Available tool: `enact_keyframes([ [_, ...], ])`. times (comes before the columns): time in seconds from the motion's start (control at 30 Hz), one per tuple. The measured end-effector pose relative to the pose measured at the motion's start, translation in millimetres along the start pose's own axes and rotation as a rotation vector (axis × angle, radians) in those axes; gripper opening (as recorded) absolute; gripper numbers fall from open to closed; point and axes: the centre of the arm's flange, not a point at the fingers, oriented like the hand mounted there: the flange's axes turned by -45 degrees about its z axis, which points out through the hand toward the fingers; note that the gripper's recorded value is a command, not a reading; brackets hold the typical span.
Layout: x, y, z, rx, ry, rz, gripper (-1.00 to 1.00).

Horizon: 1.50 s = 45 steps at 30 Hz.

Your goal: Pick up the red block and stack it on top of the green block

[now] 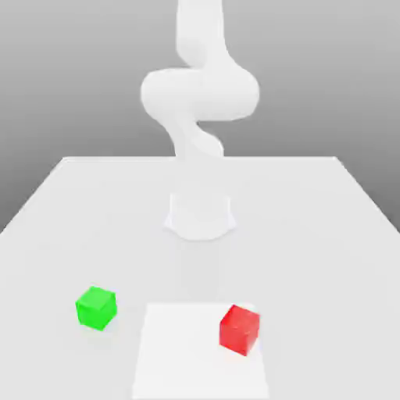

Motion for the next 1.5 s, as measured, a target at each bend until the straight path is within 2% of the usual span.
enact_keyframes([
  [0.13,-28.2,-4.5,103.0,0.046,-0.163,0.121,0.00],
  [0.3,-89.2,-17.9,208.7,0.029,-0.354,0.247,0.00],
  [0.47,-171.3,-28.1,288.9,-0.060,-0.521,0.350,0.00],
  [0.63,-261.8,-26.9,340.3,-0.210,-0.644,0.427,0.00],
  [0.73,-292.5,-22.0,359.8,-0.260,-0.665,0.446,0.00],
  [0.93,-327.9,-16.7,397.0,-0.267,-0.669,0.449,0.00],
  [0.97,-331.8,-16.1,400.4,-0.267,-0.671,0.450,-1.00],
  [1.2,-331.0,-16.4,400.0,-0.266,-0.669,0.450,-1.00],
  [1.43,-295.9,-21.5,360.5,-0.267,-0.667,0.449,-1.00],
  [1.5,-285.8,-0.3,351.1,-0.268,-0.668,0.452,-1.00],
])
